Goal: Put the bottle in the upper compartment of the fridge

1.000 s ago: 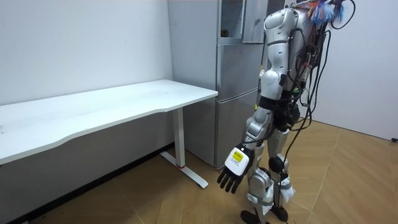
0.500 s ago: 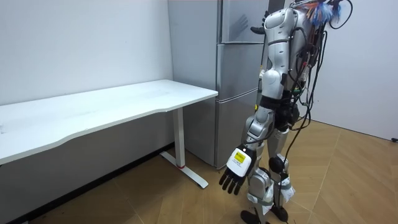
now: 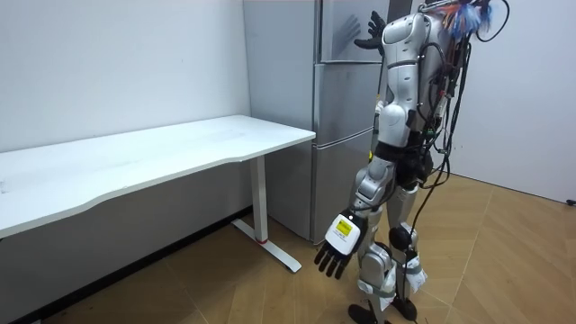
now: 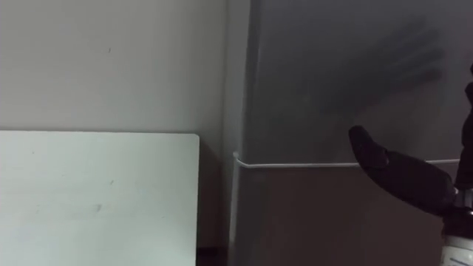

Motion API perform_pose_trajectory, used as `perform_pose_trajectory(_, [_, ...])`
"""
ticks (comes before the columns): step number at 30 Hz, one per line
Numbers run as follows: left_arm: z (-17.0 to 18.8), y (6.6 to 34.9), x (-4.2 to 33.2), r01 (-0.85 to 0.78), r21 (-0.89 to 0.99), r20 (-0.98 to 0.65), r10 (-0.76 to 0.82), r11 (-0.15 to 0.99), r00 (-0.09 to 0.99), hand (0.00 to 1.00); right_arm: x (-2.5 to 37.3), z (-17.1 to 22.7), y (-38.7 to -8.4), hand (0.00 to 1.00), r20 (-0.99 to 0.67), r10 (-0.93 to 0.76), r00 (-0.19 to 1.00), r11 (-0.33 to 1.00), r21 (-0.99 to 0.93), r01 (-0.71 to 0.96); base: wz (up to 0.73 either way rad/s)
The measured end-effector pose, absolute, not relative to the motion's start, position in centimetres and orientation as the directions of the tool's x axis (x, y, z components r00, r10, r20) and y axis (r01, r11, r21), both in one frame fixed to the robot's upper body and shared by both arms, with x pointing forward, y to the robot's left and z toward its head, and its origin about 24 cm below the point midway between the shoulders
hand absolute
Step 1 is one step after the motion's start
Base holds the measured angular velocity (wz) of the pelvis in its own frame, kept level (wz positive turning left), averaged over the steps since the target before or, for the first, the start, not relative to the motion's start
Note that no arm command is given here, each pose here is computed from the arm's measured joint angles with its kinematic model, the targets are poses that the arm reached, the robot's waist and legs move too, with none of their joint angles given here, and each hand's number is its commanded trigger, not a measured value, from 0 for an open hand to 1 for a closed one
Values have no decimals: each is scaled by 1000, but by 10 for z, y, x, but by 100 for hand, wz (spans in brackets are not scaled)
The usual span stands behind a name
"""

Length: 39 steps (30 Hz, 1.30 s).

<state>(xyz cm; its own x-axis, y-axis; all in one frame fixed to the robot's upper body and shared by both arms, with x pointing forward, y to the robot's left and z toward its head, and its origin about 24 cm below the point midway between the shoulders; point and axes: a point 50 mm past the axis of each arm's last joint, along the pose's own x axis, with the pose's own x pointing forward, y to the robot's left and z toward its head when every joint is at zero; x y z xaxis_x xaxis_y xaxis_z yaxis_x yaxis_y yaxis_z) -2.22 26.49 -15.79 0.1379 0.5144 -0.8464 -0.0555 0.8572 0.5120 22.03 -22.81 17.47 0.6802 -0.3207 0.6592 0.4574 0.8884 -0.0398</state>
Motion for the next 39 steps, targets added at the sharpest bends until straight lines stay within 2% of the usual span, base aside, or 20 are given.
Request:
perform_pose_trajectory(16, [-160, 264, -22, -35, 508, -853, 509, 861, 116, 0, 226, 176, -217, 0, 674, -257, 692, 904, -86, 419, 4])
perform_pose_trajectory(29, [-161, 263, -10, 37, 473, -874, 464, 880, 140, 0, 239, 169, -217, 0, 707, -227, 670, 805, -251, 538, -1])
perform_pose_trajectory(39, [-160, 268, -12, 67, 475, -877, 465, 878, 119, 0, 249, 163, -219, 0, 688, -245, 683, 775, -285, 565, 1])
